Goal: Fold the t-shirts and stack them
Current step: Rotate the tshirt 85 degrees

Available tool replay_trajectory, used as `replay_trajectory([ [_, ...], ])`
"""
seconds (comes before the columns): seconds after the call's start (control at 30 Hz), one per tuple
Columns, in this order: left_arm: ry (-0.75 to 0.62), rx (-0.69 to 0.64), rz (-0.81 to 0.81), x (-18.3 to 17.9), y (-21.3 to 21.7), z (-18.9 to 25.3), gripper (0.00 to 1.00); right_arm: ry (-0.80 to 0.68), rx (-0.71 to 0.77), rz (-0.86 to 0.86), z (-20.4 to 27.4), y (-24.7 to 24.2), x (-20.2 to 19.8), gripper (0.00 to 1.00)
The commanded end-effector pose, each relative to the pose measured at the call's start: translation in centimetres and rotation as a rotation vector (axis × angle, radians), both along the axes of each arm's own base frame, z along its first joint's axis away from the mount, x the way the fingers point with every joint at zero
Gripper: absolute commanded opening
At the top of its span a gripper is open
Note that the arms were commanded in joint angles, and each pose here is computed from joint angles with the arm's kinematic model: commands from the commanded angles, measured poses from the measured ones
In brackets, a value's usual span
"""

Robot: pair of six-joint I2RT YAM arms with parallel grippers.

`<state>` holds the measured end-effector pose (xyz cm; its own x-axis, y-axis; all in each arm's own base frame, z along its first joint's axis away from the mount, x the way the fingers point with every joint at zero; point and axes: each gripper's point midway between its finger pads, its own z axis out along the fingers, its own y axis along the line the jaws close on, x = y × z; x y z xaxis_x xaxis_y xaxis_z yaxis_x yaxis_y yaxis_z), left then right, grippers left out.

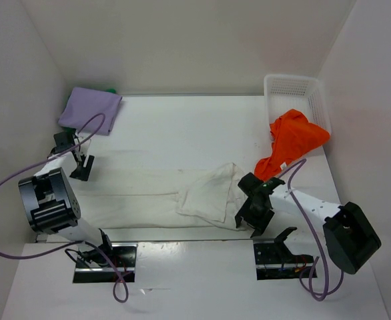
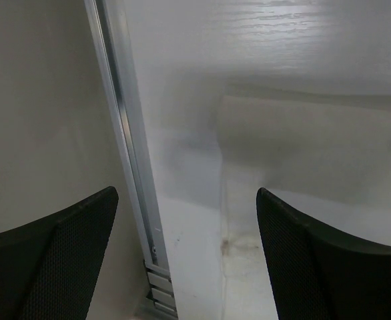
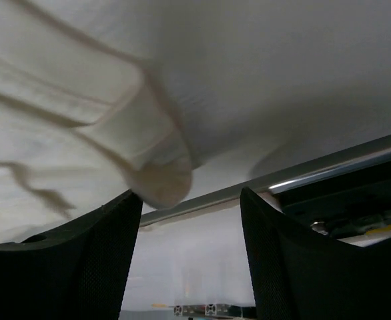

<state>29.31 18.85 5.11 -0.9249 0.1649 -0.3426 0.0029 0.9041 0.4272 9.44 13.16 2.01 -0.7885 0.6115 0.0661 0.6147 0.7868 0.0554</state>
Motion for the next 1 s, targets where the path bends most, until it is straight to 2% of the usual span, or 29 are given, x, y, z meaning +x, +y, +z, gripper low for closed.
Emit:
replay_trajectory([
  [0.0, -0.077, 0.041, -0.04, 2.9, 1.1, 0.4, 0.91, 0.002, 0.052, -0.026, -0.6, 0.9, -0.4, 0.65],
  [0.13, -0.057, 0.034, 0.004, 2.4, 2.7, -0.6, 0.91, 0.023, 0.014, -0.026, -1.5, 0.8, 0.0, 0.54],
  [0.23, -0.04, 0.033, 0.02, 2.1, 3.7, -1.1, 0.91, 0.008, -0.005, 0.025, -1.8, 1.4, 1.7, 0.32],
  [0.27, -0.045, 0.027, 0.015, 2.5, 3.7, -1.1, 0.91, -0.018, -0.005, 0.037, -1.3, 2.0, 2.9, 0.17],
  [0.37, -0.031, 0.02, 0.035, 1.8, 4.2, -1.1, 0.91, -0.058, -0.09, 0.071, -1.4, 1.8, 5.9, 0.01],
  [0.47, -0.023, 0.022, 0.049, 1.4, 5.0, -0.7, 0.92, -0.031, -0.166, 0.076, -2.1, 0.2, 8.3, 0.0],
  [0.53, -0.016, 0.024, 0.063, 1.0, 5.7, -0.5, 0.92, -0.075, -0.191, 0.101, -2.1, 0.1, 10.5, 0.0],
  [0.6, -0.008, 0.02, 0.078, 0.6, 6.2, 0.0, 0.92, -0.142, -0.209, 0.14, -1.2, 0.9, 14.3, 0.0],
  [0.63, -0.001, 0.011, 0.074, 0.3, 6.2, -0.1, 0.92, -0.224, -0.223, 0.15, 0.3, 1.8, 17.6, 0.0],
  [0.7, 0.024, -0.02, 0.077, -0.5, 5.9, -0.6, 0.92, -0.188, -0.287, 0.199, -0.7, 1.0, 19.8, 0.0],
  [0.73, 0.028, -0.03, 0.058, -0.5, 5.6, -0.4, 0.92, -0.247, -0.289, 0.193, 0.6, 1.5, 23.0, 0.0],
  [0.8, 0.058, -0.04, 0.047, -1.3, 5.2, -0.3, 0.92, -0.236, -0.323, 0.21, -0.5, 0.1, 25.9, 0.0],
  [0.83, 0.06, -0.042, 0.047, -1.5, 5.1, -0.1, 0.92, -0.295, -0.319, 0.2, 0.8, 0.3, 28.7, 0.0],
  [0.9, 0.087, -0.052, 0.038, -2.1, 4.7, 0.0, 0.92, -0.29, -0.343, 0.195, -0.1, -1.6, 31.5, 0.0],
  [0.97, 0.112, -0.045, 0.026, -2.6, 4.7, 0.5, 0.92, -0.368, -0.339, 0.185, 1.5, -2.4, 36.0, 0.0],
])
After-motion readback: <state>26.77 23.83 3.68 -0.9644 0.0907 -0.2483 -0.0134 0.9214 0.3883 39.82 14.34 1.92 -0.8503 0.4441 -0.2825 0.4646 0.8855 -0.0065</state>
